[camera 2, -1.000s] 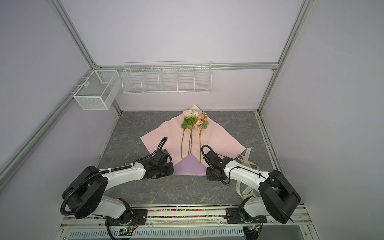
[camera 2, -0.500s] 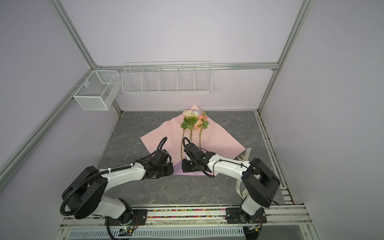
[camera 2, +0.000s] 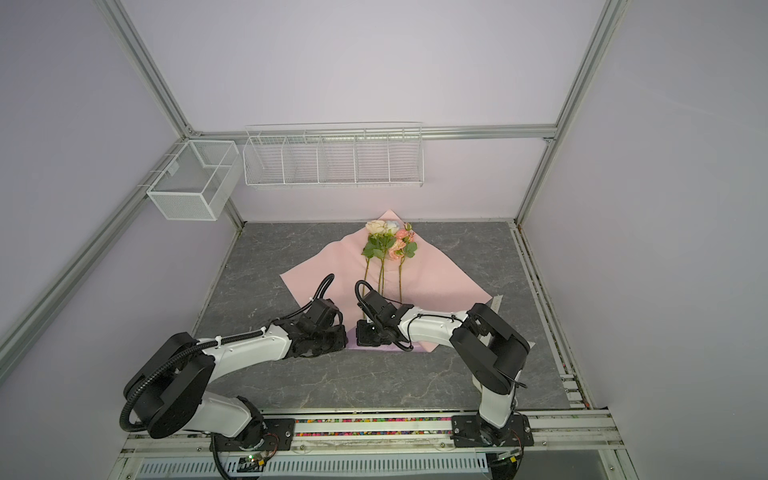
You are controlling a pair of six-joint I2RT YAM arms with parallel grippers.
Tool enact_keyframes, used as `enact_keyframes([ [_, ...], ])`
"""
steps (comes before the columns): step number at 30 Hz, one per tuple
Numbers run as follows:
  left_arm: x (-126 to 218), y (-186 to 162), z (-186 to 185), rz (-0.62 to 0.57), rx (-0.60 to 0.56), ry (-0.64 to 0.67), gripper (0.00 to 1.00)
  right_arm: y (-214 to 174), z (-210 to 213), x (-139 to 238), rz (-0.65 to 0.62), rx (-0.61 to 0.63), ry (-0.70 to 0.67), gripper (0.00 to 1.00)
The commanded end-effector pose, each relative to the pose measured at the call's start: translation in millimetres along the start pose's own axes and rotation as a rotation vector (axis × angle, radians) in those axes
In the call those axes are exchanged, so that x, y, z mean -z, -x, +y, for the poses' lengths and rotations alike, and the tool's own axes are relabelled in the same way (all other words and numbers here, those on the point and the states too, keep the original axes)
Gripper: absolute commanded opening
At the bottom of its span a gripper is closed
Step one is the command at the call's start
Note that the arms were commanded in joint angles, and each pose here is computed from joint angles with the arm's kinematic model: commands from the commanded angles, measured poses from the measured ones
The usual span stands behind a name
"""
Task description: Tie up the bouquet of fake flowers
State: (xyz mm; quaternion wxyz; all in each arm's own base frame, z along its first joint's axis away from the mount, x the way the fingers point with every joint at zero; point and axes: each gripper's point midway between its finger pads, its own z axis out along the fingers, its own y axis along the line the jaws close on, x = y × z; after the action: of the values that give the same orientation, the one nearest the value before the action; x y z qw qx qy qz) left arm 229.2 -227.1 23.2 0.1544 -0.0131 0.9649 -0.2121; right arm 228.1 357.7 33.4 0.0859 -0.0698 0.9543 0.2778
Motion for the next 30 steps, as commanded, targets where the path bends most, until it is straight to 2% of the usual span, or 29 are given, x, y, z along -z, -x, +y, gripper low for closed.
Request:
enact_keyframes([
  [1,1,-14,25,0.040,0.012,0.087,0.14,-5,-16,-9,0.017,-0.040,-0.053,0.10],
  [6,10,-7,22,0.018,0.012,0.068,0.15,-13,-35,-13,0.038,-0.058,-0.133,0.08],
  [11,23,1,16,-0.003,0.025,0.035,0.18,-21,-45,-18,0.057,-0.083,-0.147,0.08],
  [16,51,18,23,-0.074,0.079,0.027,0.34,-22,-44,-18,0.060,-0.084,-0.145,0.08],
  [19,65,28,29,-0.110,0.092,0.002,0.47,-22,-43,-17,0.060,-0.082,-0.142,0.08],
  [22,73,38,43,-0.131,0.152,-0.007,0.57,-21,-41,-17,0.061,-0.080,-0.140,0.08],
  [25,73,46,56,-0.124,0.243,-0.073,0.62,-20,-40,-16,0.061,-0.078,-0.134,0.08],
  [30,73,64,76,-0.129,0.348,-0.133,0.63,-19,-37,-15,0.060,-0.068,-0.129,0.09],
])
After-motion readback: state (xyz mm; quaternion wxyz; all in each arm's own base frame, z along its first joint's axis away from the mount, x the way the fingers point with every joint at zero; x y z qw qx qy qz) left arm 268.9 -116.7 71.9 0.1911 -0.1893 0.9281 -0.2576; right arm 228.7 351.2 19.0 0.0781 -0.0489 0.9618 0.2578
